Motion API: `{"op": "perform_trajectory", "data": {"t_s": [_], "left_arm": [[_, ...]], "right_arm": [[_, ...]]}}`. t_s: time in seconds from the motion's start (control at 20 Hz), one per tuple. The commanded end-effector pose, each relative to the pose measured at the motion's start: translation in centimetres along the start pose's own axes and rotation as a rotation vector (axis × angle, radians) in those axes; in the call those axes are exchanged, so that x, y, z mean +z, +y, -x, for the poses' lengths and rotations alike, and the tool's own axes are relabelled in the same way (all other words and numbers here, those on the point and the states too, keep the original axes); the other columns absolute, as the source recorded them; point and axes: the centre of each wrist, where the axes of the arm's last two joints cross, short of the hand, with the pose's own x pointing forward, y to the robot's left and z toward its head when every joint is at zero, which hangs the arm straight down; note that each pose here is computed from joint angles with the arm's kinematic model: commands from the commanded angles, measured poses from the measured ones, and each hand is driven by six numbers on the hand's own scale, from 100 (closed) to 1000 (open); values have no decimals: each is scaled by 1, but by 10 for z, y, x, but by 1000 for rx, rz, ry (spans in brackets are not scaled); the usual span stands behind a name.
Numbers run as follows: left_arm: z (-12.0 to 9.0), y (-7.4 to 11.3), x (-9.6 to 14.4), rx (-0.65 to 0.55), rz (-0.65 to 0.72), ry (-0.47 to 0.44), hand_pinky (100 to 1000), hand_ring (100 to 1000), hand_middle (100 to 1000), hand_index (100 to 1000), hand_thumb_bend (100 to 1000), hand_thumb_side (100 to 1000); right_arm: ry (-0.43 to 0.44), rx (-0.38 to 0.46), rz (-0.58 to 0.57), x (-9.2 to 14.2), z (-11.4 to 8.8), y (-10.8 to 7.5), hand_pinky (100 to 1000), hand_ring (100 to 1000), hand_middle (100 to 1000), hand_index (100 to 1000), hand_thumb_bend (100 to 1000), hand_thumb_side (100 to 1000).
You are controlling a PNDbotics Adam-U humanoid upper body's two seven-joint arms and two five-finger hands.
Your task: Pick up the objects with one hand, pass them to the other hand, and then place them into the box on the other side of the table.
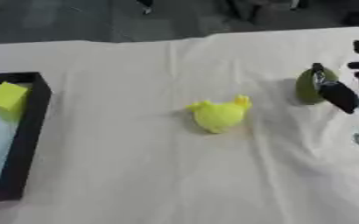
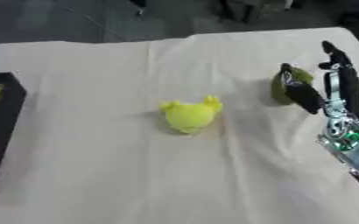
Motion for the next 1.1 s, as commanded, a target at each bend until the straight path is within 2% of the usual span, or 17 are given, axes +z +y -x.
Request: {"op": "perform_trajectory", "data": {"t_s": [0.05, 0.2, 0.55, 0.8, 1.1], "left_arm": [[-9, 8, -1, -18, -9, -29, 751, 899, 768, 782, 196, 917], [-9, 10, -1, -20, -16, -28, 752, 898, 766, 782, 194, 919], [-9, 11, -2, -23, -19, -26, 754, 898, 764, 781, 190, 920], [-10, 12, -2, -24, -19, -27, 756, 899, 764, 780, 190, 923], [-10, 13, -1, -26, -17, -28, 758, 899, 763, 775, 189, 927]], "right_arm": [[91, 114, 174, -6, -1, -5, 827, 817, 919, 974, 352, 473], [105, 122, 162, -4, 2, -2, 831, 821, 920, 976, 331, 531], [138, 165, 158, -4, 7, 1, 845, 828, 922, 977, 327, 568], [138, 146, 132, -1, 3, 4, 839, 825, 923, 978, 308, 612], [127, 156, 126, 2, 0, 7, 845, 830, 925, 976, 324, 606]]}}
